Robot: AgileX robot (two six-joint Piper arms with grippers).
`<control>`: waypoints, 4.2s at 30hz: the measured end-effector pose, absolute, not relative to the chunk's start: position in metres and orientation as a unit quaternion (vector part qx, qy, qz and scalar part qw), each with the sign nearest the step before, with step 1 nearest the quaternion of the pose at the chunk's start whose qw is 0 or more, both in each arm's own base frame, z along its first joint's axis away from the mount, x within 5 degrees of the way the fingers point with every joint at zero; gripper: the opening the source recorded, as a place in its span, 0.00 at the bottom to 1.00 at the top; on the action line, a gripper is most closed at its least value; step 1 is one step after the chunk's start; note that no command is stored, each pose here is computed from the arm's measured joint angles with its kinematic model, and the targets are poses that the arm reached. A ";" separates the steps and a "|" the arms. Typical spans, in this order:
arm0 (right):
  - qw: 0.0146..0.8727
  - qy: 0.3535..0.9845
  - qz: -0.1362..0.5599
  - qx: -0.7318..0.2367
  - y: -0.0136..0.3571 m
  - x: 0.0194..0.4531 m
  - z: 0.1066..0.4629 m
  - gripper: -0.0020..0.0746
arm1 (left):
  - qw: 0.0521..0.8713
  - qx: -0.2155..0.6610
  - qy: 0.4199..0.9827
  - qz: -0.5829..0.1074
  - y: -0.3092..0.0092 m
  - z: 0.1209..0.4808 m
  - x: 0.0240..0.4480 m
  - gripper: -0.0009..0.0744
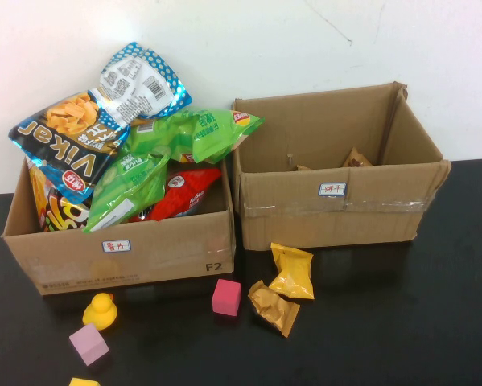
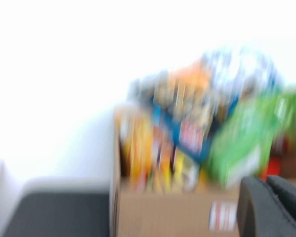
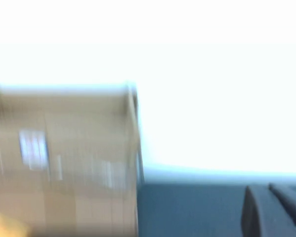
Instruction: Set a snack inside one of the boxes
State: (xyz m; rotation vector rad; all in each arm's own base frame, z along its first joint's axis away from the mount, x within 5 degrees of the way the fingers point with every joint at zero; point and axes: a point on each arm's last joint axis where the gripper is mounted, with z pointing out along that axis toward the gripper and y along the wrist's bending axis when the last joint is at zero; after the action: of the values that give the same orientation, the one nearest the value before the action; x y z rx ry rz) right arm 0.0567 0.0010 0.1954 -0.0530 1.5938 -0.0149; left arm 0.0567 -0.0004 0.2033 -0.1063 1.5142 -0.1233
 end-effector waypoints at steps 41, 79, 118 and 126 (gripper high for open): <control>0.568 0.814 0.078 0.092 0.002 0.079 0.302 0.03 | 0.527 -0.040 0.849 -0.021 0.001 0.291 0.074 0.01; 0.275 0.925 0.204 -0.167 0.214 0.274 0.171 0.65 | 0.406 -0.025 0.911 -0.061 -0.009 0.262 0.128 0.01; 0.269 0.947 0.169 -0.043 0.233 0.320 0.086 0.70 | 0.411 -0.028 0.907 -0.086 -0.013 0.263 0.129 0.01; 0.264 0.940 0.170 -0.137 0.240 0.313 0.098 0.70 | 0.411 -0.026 0.907 -0.085 -0.013 0.263 0.129 0.01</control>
State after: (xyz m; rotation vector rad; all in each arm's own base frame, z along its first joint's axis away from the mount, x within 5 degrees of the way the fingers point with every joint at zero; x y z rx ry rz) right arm 0.3128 0.2405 0.0978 -0.3695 2.5405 0.4588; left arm 0.1285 -0.0126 0.2632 -0.0643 2.2842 -0.2139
